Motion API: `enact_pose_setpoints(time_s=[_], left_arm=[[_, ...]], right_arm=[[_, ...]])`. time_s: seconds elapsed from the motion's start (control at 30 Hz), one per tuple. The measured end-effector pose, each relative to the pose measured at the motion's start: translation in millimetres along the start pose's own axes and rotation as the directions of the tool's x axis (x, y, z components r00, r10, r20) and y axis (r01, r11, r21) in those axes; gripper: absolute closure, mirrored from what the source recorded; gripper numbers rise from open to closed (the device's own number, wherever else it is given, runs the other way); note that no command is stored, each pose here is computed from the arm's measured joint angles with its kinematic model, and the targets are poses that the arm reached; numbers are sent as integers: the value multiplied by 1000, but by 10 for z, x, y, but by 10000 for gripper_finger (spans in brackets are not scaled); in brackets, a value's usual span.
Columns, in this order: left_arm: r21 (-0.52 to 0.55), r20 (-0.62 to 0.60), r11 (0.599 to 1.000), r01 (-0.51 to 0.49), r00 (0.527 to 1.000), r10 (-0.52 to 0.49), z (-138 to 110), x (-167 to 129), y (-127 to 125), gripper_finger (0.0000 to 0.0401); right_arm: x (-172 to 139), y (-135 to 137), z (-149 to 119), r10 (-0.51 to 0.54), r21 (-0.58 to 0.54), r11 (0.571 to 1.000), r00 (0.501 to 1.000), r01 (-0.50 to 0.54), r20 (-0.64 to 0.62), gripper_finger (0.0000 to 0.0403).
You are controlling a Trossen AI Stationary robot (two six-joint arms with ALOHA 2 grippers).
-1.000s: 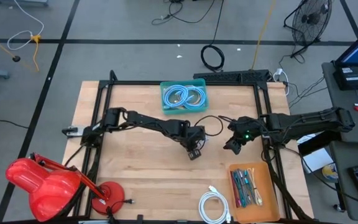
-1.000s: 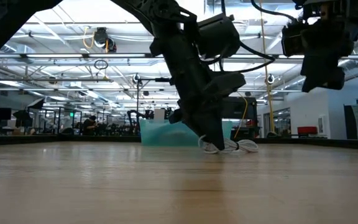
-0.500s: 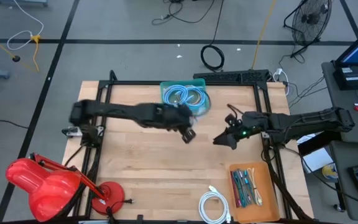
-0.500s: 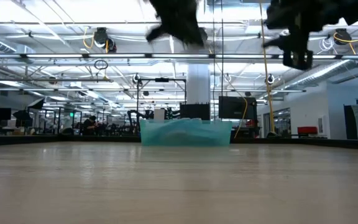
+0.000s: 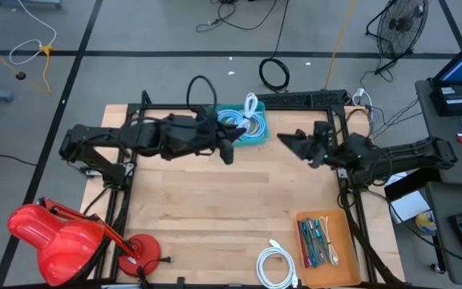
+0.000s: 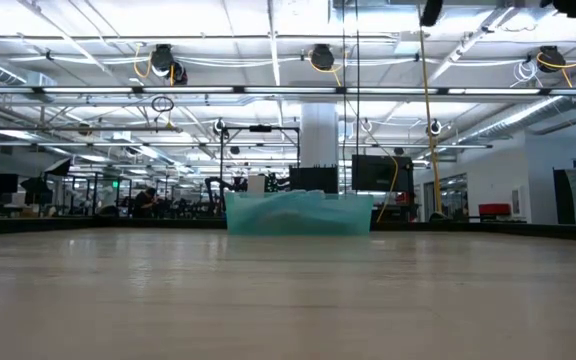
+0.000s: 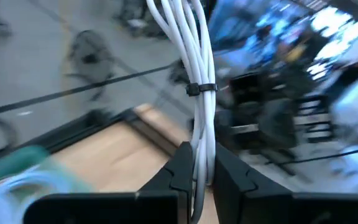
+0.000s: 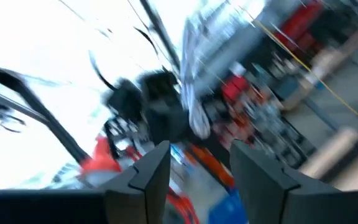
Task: Pick & Place USB Port
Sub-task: Put the white charger cable into the orange bin
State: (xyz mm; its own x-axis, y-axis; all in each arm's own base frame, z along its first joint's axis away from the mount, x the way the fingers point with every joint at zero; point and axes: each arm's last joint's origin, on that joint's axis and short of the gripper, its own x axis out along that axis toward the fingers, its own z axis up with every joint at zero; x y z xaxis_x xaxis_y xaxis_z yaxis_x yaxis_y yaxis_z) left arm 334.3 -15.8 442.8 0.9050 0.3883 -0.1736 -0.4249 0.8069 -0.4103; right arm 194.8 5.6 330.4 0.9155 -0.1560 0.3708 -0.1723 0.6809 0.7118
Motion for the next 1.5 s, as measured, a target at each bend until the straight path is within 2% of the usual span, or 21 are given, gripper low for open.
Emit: enact_pose_setpoints(time_s=[0.1, 0.33, 0.5, 0.7, 1.07, 1.3, 1.5], left_arm=[[-45, 46, 995, 94, 995, -92, 23, 44, -88, 370], [-89, 33, 976, 197, 980, -194, -169, 299, -211, 370], [-110, 1, 972, 210, 977, -211, -288, 449, -216, 370], [-144, -12, 953, 265, 963, -270, -316, 531, -213, 370], [-174, -69, 946, 274, 955, -290, -500, 699, -226, 370], [-176, -73, 946, 274, 954, -290, -499, 721, -203, 370], [-179, -83, 942, 285, 949, -303, -484, 739, -172, 370]], right_arm=[[10, 68, 66, 81, -18, 997, 994, -80, 80, 247], [36, 53, 13, 78, -51, 996, 995, -75, 60, 247], [44, 69, -36, 88, -47, 995, 995, -86, 41, 247], [51, 66, -57, 85, -43, 996, 996, -84, 34, 247], [56, 57, -68, 78, -44, 996, 997, -77, 28, 247], [57, 46, -79, 68, -40, 997, 998, -67, 17, 248], [58, 36, -90, 57, -24, 998, 998, -57, 6, 286]])
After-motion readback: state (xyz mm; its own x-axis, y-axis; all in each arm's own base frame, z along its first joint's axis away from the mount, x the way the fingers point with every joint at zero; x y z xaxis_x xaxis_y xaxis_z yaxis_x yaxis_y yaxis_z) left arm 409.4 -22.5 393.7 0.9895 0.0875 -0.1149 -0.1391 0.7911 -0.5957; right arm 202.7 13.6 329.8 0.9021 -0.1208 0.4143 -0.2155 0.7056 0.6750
